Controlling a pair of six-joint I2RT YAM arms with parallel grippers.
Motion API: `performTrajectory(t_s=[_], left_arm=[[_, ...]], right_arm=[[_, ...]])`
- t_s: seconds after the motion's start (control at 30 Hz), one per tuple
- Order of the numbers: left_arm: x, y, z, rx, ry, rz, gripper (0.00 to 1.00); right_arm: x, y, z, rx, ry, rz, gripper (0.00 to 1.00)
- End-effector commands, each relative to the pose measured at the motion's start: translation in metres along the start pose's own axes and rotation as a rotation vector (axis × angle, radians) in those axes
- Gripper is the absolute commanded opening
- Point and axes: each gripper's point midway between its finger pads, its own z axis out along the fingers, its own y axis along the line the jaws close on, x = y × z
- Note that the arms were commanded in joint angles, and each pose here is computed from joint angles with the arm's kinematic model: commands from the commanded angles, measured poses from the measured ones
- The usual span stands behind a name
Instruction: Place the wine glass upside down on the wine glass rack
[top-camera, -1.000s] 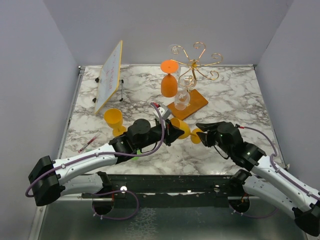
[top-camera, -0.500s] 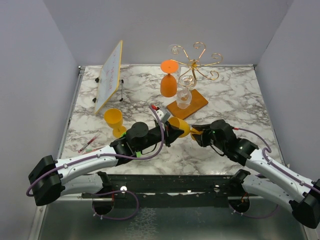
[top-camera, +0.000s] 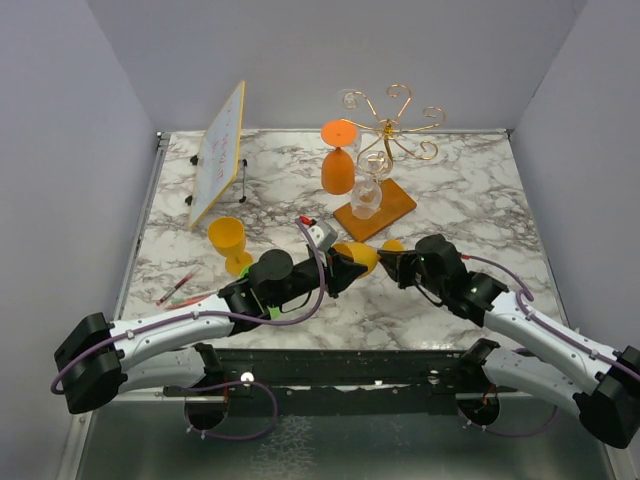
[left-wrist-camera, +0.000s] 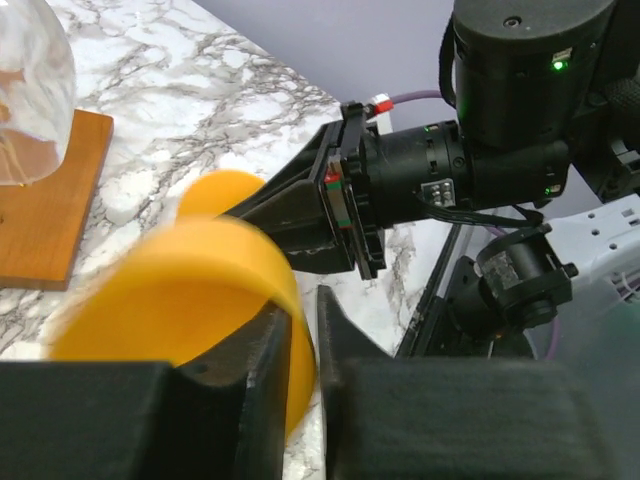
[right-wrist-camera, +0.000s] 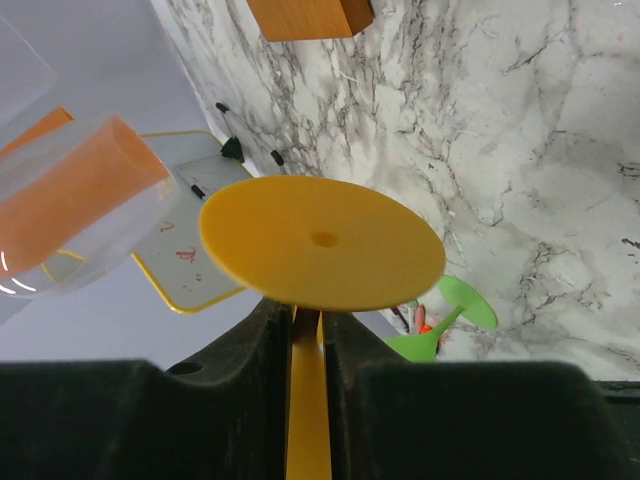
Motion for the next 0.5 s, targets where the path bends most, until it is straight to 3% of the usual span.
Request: performTrajectory(t_s=[0.0, 0.07, 0.2, 0.47], left_arm=[[-0.013, -0.013, -0.007, 0.047, -0.054, -0.023, 0.27], [-0.012, -0.01, -0.011, 0.03, -0.062, -0.042, 0.44], [-0.015, -0.009, -0.02, 0.005, -0.071, -0.11, 0.66], [-0.032, -0.008, -0.025, -0.08, -0.035, -0.204, 0.84]], right_arm=[[0.01, 0.016, -0.004, -0.065, 0.041, -0.003, 0.08], [0.005, 0.016, -0.004, -0.083, 0.024, -0.006, 0.02], [-0.009, 0.009, -0.005, -0.102, -0.022, -0.009, 0.01], [-0.032, 0.003, -0.003, -0.148, -0.135, -0.191, 0.01]])
